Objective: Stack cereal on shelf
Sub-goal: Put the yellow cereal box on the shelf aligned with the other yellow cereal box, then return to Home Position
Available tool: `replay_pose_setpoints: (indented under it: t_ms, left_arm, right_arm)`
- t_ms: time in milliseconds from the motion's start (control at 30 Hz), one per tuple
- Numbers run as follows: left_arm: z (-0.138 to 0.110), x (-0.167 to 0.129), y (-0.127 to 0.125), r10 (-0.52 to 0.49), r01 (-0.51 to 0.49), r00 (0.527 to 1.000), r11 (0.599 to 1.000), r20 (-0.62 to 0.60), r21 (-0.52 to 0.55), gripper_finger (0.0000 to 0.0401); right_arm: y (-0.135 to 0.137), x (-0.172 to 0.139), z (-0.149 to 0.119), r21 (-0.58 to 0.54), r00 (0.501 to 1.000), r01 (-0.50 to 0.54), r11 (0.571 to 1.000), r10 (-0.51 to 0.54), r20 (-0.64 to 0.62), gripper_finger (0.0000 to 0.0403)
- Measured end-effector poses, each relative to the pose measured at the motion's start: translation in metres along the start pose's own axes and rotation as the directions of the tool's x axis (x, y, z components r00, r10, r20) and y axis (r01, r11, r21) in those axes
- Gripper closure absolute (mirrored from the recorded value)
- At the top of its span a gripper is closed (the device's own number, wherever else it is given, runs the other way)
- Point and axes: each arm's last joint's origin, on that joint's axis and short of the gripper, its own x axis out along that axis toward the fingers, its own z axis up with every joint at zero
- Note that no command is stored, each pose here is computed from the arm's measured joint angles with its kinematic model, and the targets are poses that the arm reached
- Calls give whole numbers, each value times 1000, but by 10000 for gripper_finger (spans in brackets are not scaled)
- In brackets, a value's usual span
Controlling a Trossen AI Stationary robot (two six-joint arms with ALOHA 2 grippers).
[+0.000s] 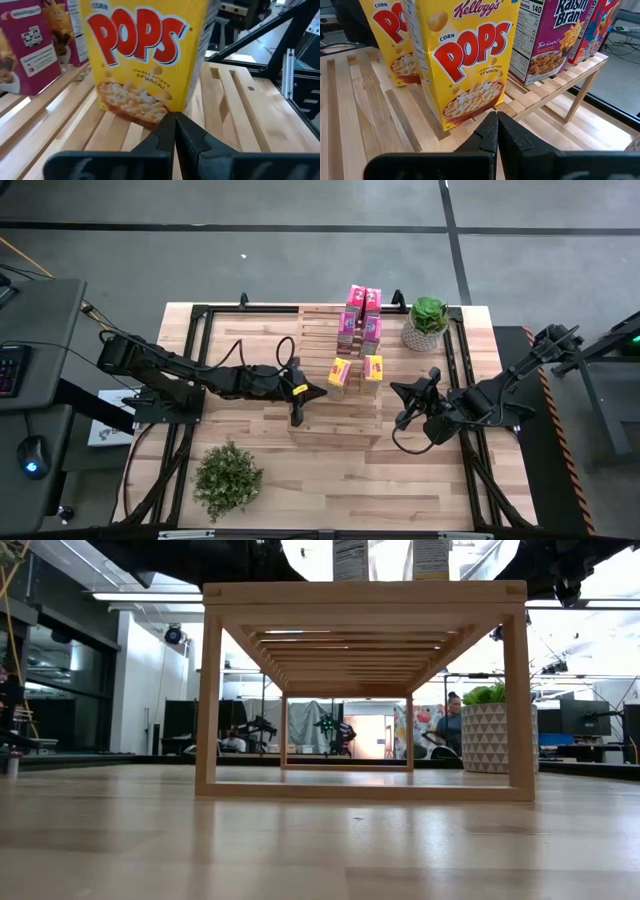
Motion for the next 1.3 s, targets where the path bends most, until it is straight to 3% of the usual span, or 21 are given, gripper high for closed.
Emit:
replay_pose_setpoints:
  t_ms: [600, 900, 1200, 1300]
  left_arm:
    - [-4, 7, -6, -23, 23, 999, 1000, 27, -1, 401]
    - [0, 6, -6, -25, 21, 998, 998, 58, 59, 401]
    - [24, -47, -1, -6, 10, 999, 992, -39, 124, 401]
    - [29, -72, -4, -15, 15, 1000, 990, -3, 140, 401]
  right_arm:
    - [0, 0, 0, 0, 1000, 2, 1000, -2, 2, 403]
    - [0, 0, 0, -2, 1000, 0, 1000, 0, 0, 403]
    - [0, 0, 0, -8, 1000, 0, 1000, 0, -4, 403]
    - [0, 0, 0, -7, 1000, 0, 1000, 0, -4, 403]
